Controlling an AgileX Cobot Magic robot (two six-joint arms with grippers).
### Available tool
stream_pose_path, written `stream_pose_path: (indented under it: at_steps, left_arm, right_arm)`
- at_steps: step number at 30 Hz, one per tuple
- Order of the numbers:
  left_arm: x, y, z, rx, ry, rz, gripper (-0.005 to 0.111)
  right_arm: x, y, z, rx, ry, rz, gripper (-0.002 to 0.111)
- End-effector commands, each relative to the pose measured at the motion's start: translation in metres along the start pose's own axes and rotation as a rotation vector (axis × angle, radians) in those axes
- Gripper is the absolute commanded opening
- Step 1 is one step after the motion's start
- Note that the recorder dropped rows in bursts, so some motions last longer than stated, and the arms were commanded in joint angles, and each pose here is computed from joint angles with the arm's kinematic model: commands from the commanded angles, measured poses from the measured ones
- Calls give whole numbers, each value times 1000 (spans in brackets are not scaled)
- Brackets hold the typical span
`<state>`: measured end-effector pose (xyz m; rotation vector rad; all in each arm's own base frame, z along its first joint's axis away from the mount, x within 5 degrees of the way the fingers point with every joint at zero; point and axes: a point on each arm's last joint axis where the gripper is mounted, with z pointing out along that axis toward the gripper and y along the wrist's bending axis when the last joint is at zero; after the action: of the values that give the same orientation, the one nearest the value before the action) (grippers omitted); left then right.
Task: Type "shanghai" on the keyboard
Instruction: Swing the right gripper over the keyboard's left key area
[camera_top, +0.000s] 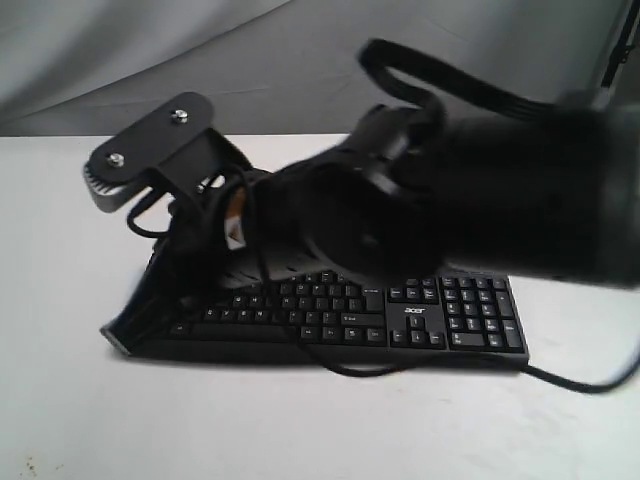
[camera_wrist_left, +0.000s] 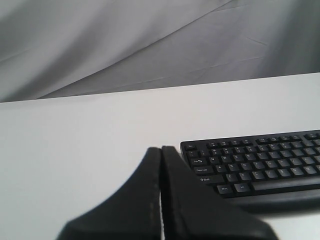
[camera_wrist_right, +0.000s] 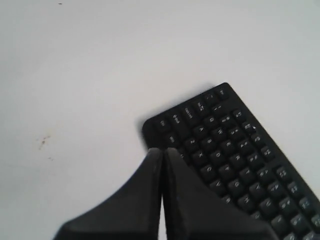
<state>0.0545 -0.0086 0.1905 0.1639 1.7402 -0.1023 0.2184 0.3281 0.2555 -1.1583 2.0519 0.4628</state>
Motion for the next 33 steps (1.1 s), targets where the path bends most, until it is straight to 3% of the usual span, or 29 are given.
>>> stream_pose_path:
  at_steps: [1, 9, 20, 25, 33]
  left_arm:
    - [1, 0, 0, 3, -2, -1, 0]
    - [1, 0, 0, 3, -2, -1, 0]
    - [1, 0, 0, 3, -2, -1, 0]
    - [1, 0, 0, 3, -2, -1, 0]
    - [1, 0, 0, 3, -2, -1, 0]
  right_arm:
    - [-19, -8, 37, 37, 16, -74, 0]
    - [-8, -16, 88, 47, 37, -71, 0]
    - [10, -44, 120, 74, 27, 15, 0]
    - [7, -49, 141, 72, 149, 38, 0]
    - [22, -49, 156, 64, 186, 52, 0]
